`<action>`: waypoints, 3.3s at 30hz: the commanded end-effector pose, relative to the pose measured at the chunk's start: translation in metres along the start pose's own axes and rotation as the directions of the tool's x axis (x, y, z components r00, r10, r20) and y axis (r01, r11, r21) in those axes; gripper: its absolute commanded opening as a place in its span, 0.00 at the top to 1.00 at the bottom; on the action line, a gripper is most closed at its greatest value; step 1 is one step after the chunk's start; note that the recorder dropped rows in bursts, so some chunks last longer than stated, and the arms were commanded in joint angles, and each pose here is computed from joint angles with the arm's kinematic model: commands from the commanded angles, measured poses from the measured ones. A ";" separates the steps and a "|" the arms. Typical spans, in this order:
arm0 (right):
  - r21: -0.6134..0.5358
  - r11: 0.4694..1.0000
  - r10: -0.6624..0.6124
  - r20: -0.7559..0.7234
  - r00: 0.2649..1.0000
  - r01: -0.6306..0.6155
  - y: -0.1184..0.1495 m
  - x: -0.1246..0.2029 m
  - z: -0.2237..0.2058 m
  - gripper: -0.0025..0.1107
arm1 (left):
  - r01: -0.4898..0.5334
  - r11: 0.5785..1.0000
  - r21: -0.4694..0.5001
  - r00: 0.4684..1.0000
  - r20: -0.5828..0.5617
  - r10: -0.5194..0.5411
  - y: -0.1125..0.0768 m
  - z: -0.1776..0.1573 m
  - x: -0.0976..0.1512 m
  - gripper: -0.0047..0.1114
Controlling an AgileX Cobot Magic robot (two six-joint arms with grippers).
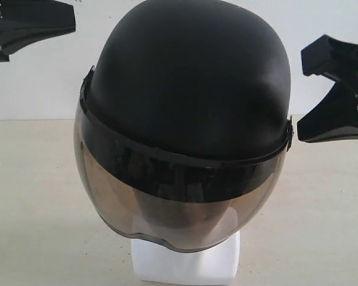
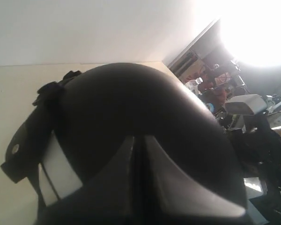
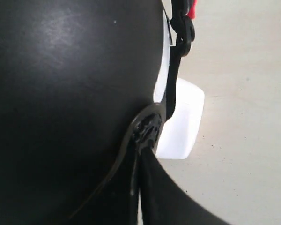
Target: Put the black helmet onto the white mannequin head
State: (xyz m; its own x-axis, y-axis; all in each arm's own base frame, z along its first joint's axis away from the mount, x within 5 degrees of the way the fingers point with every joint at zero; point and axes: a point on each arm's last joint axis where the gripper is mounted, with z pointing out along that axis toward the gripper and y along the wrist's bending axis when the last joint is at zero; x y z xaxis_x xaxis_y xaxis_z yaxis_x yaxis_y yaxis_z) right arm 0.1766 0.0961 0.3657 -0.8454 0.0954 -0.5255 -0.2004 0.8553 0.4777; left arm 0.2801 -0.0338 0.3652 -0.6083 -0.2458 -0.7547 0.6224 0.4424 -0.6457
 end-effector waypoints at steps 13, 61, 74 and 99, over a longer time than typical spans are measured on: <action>0.027 0.999 0.017 -0.006 1.000 -0.017 -0.005 -0.003 0.011 0.98 | 0.015 0.999 0.035 0.986 -0.168 -0.009 0.019 0.041 0.010 0.92; 0.022 1.000 0.015 0.145 0.989 -0.018 -0.009 -0.032 0.042 0.98 | 0.039 0.999 -0.014 0.981 -0.187 -0.041 0.004 0.015 0.044 0.92; 0.003 1.000 0.004 0.134 0.991 -0.004 -0.003 -0.036 0.035 0.98 | 0.074 0.997 -0.024 0.974 -0.211 -0.078 0.011 0.014 0.063 0.92; -0.055 0.998 -0.016 0.170 0.985 0.026 0.005 -0.034 0.021 0.98 | 0.079 0.994 -0.078 0.985 -0.150 -0.090 0.018 -0.003 0.054 0.92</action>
State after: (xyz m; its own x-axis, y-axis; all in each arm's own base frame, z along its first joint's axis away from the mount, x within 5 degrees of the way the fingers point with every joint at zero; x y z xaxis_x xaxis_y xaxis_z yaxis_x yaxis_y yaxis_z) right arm 0.2234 0.1063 0.3618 -0.7528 0.1454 -0.6420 -0.2301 0.8556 0.4637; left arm 0.2604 -0.0359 0.3126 -0.7300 -0.1658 -0.6630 0.5230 0.4890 -0.6981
